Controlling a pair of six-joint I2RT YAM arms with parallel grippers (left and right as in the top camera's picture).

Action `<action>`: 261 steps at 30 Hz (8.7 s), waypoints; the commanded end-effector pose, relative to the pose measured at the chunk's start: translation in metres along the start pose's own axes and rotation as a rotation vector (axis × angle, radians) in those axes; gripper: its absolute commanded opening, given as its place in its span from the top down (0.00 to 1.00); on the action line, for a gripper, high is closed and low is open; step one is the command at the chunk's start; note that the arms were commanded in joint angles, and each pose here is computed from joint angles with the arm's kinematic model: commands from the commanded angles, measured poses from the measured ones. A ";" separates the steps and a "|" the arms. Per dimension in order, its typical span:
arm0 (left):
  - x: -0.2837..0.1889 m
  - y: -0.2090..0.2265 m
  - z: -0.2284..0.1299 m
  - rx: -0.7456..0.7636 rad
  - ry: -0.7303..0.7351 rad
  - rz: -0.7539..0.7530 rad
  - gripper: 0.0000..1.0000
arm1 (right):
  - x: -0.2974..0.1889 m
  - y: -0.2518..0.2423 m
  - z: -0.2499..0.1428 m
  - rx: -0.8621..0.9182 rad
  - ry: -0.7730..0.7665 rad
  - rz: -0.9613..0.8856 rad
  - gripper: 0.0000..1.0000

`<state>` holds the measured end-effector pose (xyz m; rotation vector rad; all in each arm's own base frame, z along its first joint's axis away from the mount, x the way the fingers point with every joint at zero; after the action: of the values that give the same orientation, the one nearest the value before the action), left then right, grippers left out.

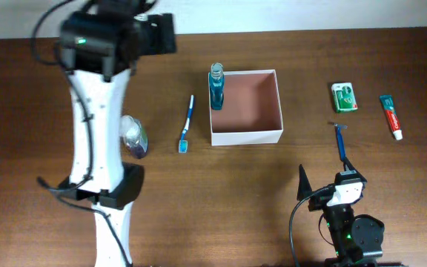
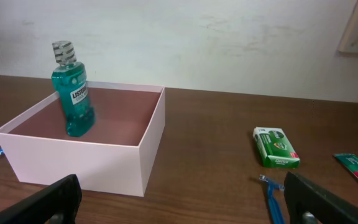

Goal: Pack container
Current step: 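Withdraw the left gripper and move it over the soap bottle, then lower the left gripper and close it on the soap pump bottle, then lift the soap bottle and carry it over the pink box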

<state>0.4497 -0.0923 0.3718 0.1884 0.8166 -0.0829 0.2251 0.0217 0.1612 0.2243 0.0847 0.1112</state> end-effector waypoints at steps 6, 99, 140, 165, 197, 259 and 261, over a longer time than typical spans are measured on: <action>0.022 0.010 -0.015 0.072 0.089 -0.069 0.01 | 0.000 0.002 -0.002 -0.007 0.001 0.015 0.01; 0.117 0.030 -0.220 0.053 0.703 -0.140 0.46 | 0.000 0.002 -0.002 -0.007 0.001 0.014 0.01; 0.117 0.030 -0.219 0.052 0.702 -0.140 0.56 | 0.000 0.002 -0.002 -0.007 0.001 0.015 0.01; 0.112 0.029 -0.218 0.032 0.708 -0.170 0.57 | 0.000 0.002 -0.002 -0.007 0.001 0.014 0.01; 0.119 0.032 -0.211 0.037 0.663 -0.148 0.62 | 0.000 0.002 -0.002 -0.007 0.001 0.015 0.01; -0.040 -0.185 0.060 0.177 -0.375 -0.274 0.92 | 0.000 0.002 -0.002 -0.007 0.001 0.015 0.01; -0.027 -0.198 0.058 0.190 -0.359 -0.281 0.91 | 0.000 0.002 -0.002 -0.007 0.001 0.015 0.01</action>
<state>0.4355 -0.2872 0.4088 0.2311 0.4841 -0.4669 0.2251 0.0218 0.1612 0.2244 0.0847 0.1116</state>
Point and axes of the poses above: each gripper's point midway between its finger pads, its own x axis out along the fingers, its own y axis along the line the jaws close on, z = x × y, the point moved 2 cm from there along -x, back along the fingers, and after that the axes turned 15 degrees about x, right-handed, at the moved point
